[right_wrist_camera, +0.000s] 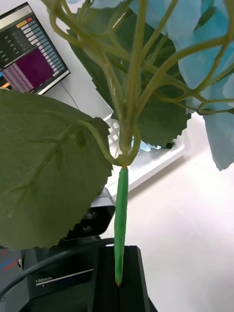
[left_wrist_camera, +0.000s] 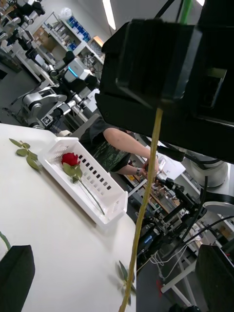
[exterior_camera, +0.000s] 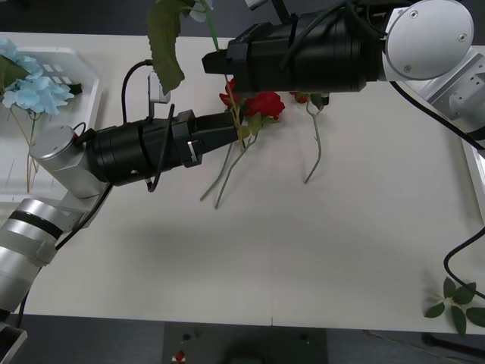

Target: Put the red flowers into the right box and the blue flowers into the left box

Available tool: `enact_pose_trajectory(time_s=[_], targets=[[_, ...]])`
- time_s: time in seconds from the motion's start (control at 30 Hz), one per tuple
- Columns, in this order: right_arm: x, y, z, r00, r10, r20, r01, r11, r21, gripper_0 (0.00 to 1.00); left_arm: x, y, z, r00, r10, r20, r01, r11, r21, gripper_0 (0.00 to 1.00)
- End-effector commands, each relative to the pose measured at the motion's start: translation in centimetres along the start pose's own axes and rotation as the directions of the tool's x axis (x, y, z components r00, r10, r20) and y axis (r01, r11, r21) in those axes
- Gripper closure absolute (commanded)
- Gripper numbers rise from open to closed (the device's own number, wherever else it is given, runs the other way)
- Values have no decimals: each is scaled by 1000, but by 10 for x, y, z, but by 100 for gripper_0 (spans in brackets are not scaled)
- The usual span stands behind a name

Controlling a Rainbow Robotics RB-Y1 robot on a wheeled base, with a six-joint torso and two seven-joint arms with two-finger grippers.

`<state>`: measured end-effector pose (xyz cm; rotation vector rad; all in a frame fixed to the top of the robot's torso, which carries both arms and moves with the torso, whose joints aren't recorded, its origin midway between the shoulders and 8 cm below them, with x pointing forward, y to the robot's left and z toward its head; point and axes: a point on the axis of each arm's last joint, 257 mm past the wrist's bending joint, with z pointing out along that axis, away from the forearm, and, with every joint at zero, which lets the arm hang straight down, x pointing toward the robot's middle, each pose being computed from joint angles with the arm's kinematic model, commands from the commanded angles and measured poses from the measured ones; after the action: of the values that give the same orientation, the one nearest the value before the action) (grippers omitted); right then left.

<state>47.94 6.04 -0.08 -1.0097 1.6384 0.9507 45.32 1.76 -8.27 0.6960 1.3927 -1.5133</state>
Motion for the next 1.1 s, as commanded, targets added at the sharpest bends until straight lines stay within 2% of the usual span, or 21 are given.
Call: enact_pose_trajectory(time_s=[0.03, 1.1], targets=[[-18, 0, -8, 1000, 11, 13, -12, 1000, 6, 100, -9, -13, 9, 998, 58, 5, -58, 998, 33, 100], [-10, 2, -13, 1000, 24, -21, -24, 1000, -5, 100, -9, -12, 8, 998, 57, 7, -57, 998, 28, 100]])
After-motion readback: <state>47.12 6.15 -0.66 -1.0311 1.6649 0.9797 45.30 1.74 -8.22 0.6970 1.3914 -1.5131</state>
